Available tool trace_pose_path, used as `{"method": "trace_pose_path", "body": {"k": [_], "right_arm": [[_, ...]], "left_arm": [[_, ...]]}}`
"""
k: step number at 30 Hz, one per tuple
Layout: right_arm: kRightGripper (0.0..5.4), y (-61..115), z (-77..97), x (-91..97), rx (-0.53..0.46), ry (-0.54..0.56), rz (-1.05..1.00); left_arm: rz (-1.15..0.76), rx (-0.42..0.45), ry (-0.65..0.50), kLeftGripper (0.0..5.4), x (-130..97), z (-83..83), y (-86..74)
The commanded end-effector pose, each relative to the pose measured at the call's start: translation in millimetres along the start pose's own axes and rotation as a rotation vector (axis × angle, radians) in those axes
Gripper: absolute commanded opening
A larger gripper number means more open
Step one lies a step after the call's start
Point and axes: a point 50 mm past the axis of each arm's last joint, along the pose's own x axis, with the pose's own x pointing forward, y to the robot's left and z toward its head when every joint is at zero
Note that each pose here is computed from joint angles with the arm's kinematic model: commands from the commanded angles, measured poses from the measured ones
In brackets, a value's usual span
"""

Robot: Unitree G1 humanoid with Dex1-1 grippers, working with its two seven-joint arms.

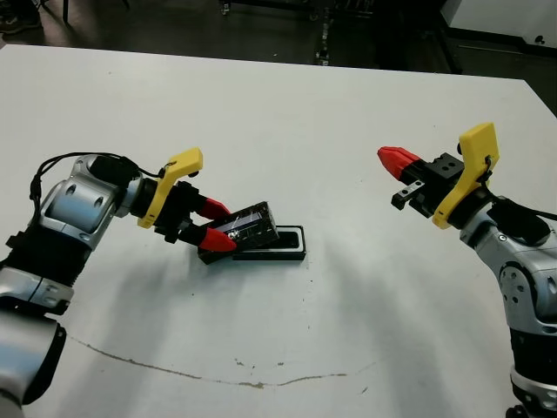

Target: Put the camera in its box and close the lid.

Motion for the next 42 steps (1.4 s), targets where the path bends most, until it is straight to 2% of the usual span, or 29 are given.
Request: {"method": "trace_pose_path", "body": {"k": [1,11,20,24,33,42], "right_arm": [[0.00,-4.0,-3.3,-4.1,-0.009,0.024,-0.014],[0.00,-4.0,-3.8,-4.0,0.002,0.023,-0.011],[0.00,-3.7,-3.3,-5.2,0.011,0.029,-0.027],[0.00,-4.5,-3.0,-5.3,0.016,0.025,-0.023],[0.00,-5.4,-2.4,-5.5,0.006,0.016,-0.022],[0.00,-6.8,-1.4,-5.7,0.016,0.023,-0.022]], "left_arm": [[-0.089,-0.032,0.012,3.16,24.0,-8.9,-7.0],[-0.112,-0.031,0.020,3.16,31.7,-9.5,-7.7],[-0.107,0.066,0.083,3.16,42.8,-4.6,-6.7],[-0.113,0.145,0.117,3.16,51.2,0.7,-5.4],[-0.150,0.145,0.100,3.16,64.6,5.6,-6.6],[-0.153,0.101,0.069,3.16,67.7,2.1,-6.8]]}}
